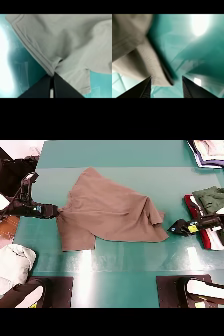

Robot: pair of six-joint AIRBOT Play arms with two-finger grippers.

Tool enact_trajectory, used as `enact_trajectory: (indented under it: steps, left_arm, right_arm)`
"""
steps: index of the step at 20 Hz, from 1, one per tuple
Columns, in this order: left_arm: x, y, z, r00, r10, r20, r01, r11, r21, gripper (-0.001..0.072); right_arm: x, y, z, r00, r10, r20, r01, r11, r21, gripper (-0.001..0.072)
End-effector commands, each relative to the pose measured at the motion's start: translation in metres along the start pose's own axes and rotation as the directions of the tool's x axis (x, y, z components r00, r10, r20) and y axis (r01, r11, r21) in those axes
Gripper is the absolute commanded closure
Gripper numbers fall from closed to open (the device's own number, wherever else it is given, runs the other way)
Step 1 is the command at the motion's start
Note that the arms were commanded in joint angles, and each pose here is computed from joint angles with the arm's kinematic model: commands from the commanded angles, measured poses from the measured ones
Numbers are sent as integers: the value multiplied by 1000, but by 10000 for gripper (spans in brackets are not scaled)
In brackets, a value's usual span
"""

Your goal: Fold the shirts.

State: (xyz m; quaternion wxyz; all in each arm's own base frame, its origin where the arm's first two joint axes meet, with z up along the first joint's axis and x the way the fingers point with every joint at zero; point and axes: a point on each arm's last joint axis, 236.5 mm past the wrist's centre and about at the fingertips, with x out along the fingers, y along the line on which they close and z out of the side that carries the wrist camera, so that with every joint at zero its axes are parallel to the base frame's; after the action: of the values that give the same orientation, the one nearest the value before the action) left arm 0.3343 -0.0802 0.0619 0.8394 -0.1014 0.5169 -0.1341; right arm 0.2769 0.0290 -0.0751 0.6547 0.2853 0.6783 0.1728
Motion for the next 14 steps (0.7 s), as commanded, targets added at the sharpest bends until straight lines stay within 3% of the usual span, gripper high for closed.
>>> enact_trajectory:
  steps: [1,2,3,6,9,14]
  left_arm:
    - [-1,1,-1,1000,0,-5,0,1000,-5,683]
    - [-1,1,-1,1000,0,-4,0,1000,-5,682]
    - [-1,1,-1,1000,-1,-5,1,1000,-5,683]
    - [-1,0,-3,1000,-2,-15,2,1000,-5,682]
    - [-1,-1,-12,999,-7,-53,7,1000,-4,682]
    - [-12,-12,0,999,-38,-25,38,999,-3,683]
  right_arm:
    - [16,13,-9,998,-2,-66,-2,998,-57,283]
    - [18,16,-12,997,-1,-83,-5,998,-67,299]
    - [19,20,-16,995,3,-103,-11,997,-76,383]
    - [21,28,-28,987,18,-157,-32,995,-89,432]
    - [18,34,-40,977,40,-207,-59,995,-85,692]
    - [-15,60,-30,996,18,-85,-32,986,-165,693]
